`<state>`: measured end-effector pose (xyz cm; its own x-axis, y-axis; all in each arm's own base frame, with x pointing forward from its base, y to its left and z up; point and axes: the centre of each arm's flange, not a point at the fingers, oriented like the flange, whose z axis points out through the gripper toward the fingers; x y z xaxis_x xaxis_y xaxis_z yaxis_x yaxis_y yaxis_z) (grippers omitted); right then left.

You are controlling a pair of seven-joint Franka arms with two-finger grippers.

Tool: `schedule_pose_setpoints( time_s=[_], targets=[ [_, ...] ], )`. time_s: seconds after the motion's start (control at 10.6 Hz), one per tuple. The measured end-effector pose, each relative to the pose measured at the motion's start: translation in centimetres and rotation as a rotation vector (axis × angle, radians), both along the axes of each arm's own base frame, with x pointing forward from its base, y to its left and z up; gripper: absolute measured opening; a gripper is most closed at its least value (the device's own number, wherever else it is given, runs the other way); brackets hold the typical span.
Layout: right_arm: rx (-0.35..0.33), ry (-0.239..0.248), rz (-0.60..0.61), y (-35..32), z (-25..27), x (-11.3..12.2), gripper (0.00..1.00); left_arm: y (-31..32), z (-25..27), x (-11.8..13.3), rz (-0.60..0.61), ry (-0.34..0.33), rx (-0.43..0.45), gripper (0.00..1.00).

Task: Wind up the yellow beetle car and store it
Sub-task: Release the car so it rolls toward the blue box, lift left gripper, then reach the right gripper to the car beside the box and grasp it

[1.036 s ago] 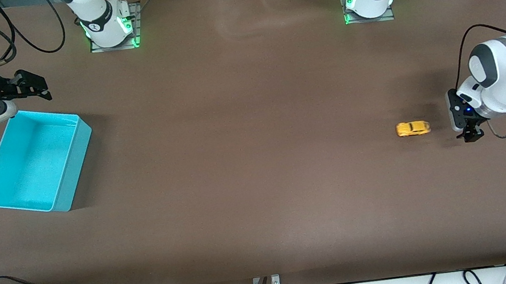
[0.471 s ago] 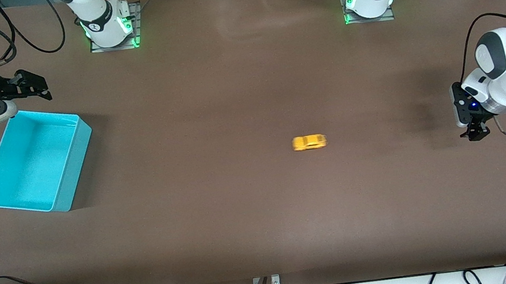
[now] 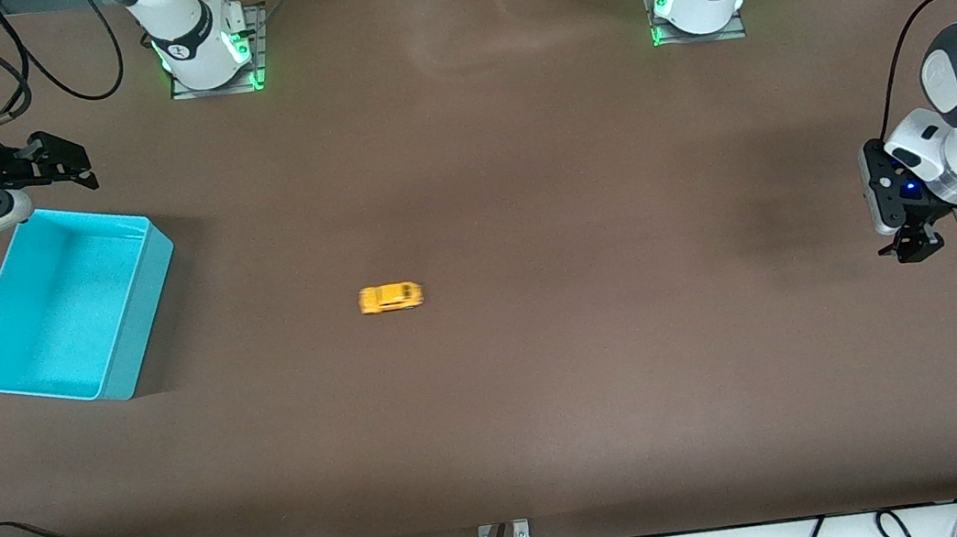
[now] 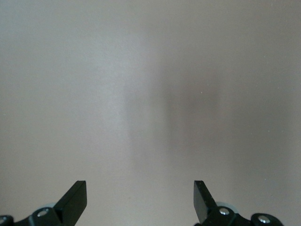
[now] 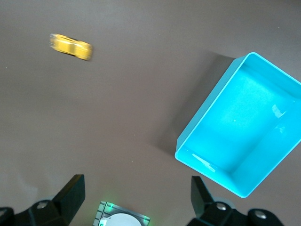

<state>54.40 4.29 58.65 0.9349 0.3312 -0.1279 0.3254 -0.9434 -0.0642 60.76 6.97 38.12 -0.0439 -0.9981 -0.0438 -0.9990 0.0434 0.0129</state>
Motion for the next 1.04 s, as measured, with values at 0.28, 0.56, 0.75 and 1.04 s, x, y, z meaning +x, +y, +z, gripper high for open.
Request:
schedule_pose_setpoints(
  time_s=[0.28,0.56,0.75,1.04],
  targets=[
    [0.000,0.000,0.000,0.0,0.0,0.0,1.00,-3.5,3.0,1.5,-0.013,-0.045,-0.035,1.00],
    [0.000,0.000,0.001,0.0,0.0,0.0,1.00,-4.6,5.2,1.9,0.073,-0.029,-0.080,1.00],
    [0.000,0.001,0.002,0.1,0.0,0.0,1.00,-6.4,6.9,2.0,0.193,-0.008,-0.086,1.00],
    [0.000,0.005,0.012,0.7,0.0,-0.1,1.00,-7.7,9.3,1.4,0.456,-0.002,-0.081,1.00]
  ],
)
